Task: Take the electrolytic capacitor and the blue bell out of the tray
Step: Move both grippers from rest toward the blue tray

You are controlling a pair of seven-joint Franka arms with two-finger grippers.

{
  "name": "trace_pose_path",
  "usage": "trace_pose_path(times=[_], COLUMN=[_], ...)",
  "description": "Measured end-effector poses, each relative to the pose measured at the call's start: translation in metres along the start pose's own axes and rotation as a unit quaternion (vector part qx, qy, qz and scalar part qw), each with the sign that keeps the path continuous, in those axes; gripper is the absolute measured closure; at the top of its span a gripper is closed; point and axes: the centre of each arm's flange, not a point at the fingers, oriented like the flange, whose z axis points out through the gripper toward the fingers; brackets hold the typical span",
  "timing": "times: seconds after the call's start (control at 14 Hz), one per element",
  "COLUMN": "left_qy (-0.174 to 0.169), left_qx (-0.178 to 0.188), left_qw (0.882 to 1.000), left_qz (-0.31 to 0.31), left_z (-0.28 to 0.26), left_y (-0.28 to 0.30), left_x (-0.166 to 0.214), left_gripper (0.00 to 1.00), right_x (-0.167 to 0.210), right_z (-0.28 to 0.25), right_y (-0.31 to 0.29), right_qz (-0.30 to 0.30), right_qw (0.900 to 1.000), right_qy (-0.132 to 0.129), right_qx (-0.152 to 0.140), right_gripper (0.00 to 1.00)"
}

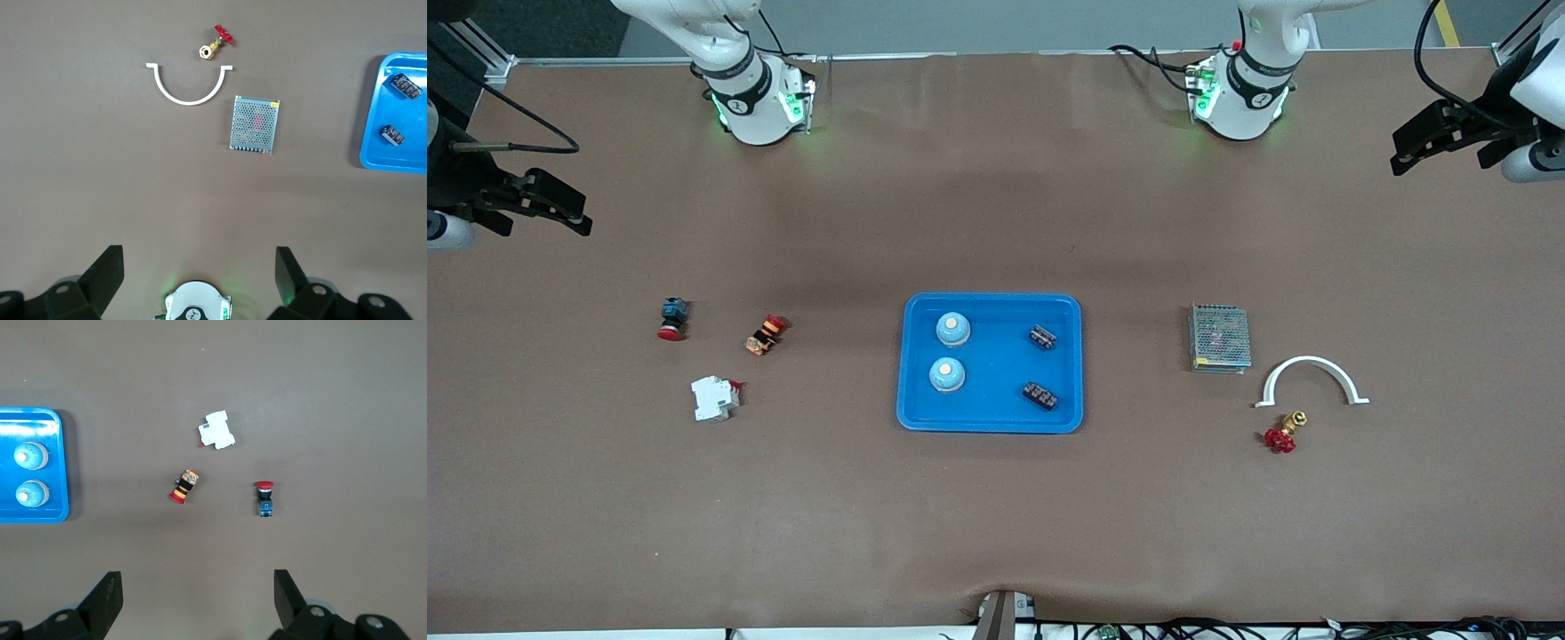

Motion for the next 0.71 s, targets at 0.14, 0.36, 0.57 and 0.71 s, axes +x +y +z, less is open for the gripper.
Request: trace_pose_path(times=[0.14,0.36,0.57,0.71], left_qy=[0.000,-0.001,-0.012,-0.033], left_qx=[0.000,0.000,0.001,0.001], left_qw=[1.000,1.000,1.000,0.999], left_qz=[0.000,-0.001,0.004,0.013], left_z=[0.000,0.000,0.011,0.031], left_y=[0.000,-0.001,0.004,0.013], left_x=[0.000,0.000,0.005,0.018], left_gripper=[0.00,0.00,0.00,0.00], right_x=[0.000,0.000,-0.002,-0.006], right_z=[0.000,0.001,0.002,0.002], right_y=[0.000,0.000,-0.018,-0.051], right_qz=[0.000,0.001,-0.004,0.005], right_qw=[1.000,1.000,1.000,1.000], right_qy=[-0.001,-0.002,-0.007,-0.008], right_qx=[0.000,0.000,0.000,-0.001], right_gripper=[0.00,0.00,0.00,0.00])
